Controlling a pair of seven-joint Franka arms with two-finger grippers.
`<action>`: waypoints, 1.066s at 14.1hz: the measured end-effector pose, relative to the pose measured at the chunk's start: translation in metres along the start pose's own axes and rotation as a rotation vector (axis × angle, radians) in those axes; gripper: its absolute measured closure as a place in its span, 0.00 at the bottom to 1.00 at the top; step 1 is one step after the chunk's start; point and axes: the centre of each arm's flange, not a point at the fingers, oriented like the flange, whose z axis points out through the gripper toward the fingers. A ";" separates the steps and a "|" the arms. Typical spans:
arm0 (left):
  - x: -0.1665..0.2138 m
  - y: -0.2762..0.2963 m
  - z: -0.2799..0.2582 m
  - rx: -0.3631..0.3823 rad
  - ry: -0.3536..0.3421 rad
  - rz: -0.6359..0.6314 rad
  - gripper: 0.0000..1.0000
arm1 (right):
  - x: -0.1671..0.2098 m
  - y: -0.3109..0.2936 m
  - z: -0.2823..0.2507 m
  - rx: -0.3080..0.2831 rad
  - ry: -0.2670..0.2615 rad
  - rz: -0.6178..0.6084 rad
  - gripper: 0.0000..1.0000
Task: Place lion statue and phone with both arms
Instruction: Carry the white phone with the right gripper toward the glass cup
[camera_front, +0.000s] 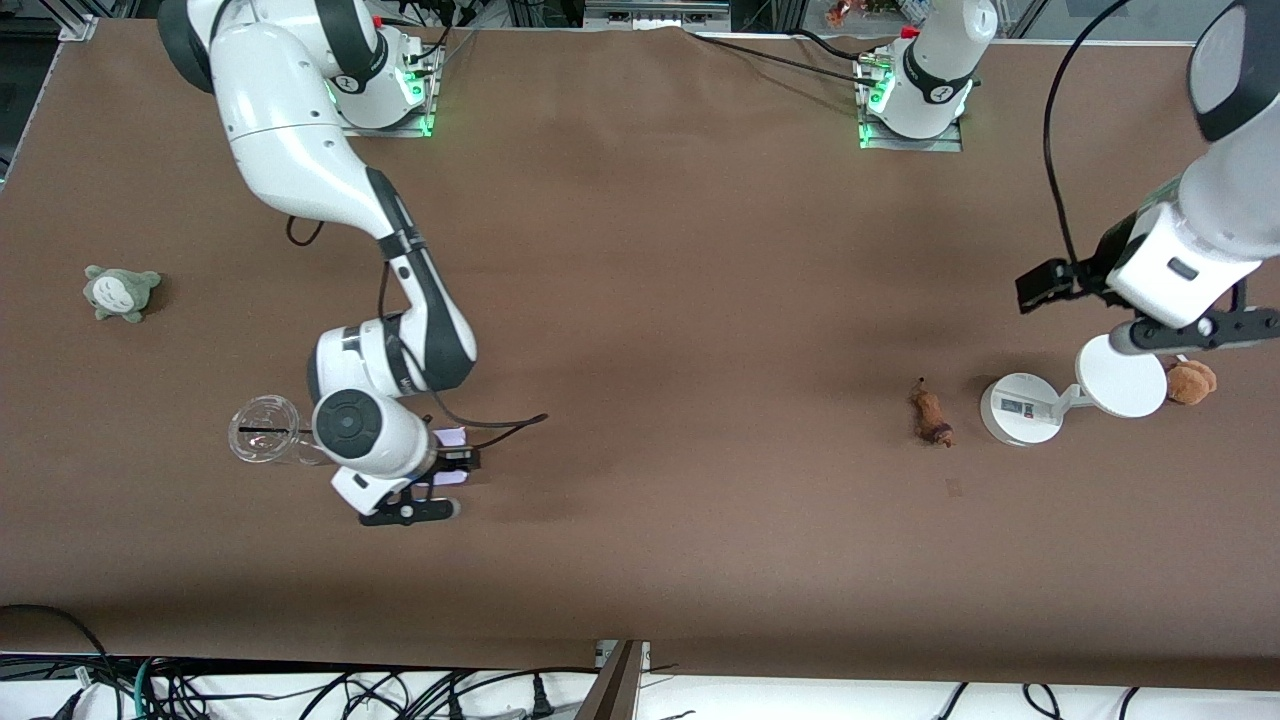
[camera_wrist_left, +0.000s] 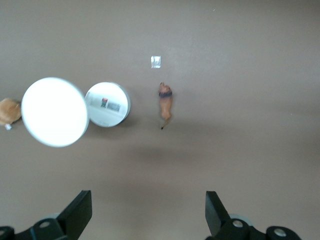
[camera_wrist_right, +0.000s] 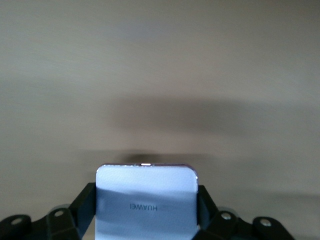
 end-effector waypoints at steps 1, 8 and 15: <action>-0.010 -0.003 -0.012 0.002 0.000 -0.010 0.00 | -0.004 0.017 0.004 -0.002 -0.020 0.015 0.17; -0.044 -0.020 -0.044 0.011 -0.026 -0.052 0.00 | -0.015 0.070 0.016 -0.020 -0.071 0.047 0.17; -0.057 -0.042 -0.061 -0.071 -0.030 -0.097 0.00 | -0.012 0.079 0.018 -0.024 -0.022 0.057 0.17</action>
